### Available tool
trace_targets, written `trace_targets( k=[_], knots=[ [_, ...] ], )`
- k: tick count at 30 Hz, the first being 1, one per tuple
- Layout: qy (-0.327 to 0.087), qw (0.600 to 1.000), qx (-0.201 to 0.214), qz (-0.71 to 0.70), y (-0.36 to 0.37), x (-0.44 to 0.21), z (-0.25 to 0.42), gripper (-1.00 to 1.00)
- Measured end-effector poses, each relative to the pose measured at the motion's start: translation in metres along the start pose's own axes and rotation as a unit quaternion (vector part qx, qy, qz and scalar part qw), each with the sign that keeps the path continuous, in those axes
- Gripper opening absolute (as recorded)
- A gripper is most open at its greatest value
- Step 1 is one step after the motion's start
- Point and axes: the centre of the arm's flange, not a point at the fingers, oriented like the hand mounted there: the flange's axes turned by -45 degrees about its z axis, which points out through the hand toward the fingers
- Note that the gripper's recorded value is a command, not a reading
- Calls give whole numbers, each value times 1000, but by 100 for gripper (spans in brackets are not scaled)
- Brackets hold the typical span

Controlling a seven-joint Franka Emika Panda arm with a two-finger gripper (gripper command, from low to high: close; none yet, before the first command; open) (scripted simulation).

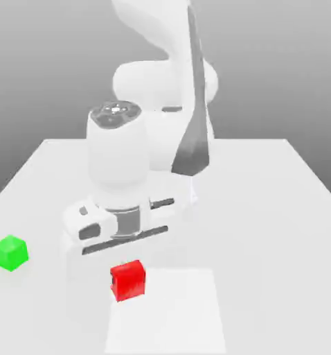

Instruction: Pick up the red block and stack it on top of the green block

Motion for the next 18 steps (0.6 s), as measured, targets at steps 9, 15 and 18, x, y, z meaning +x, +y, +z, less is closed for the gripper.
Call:
trace_targets(
  k=[9, 15, 18],
  knots=[
    [0, 945, 3, 327, 163, -188, -16, -100],
    [1, 951, 4, 308, 156, -170, 34, -100],
    [0, 951, 4, 309, 155, -171, 40, 100]
  ],
)
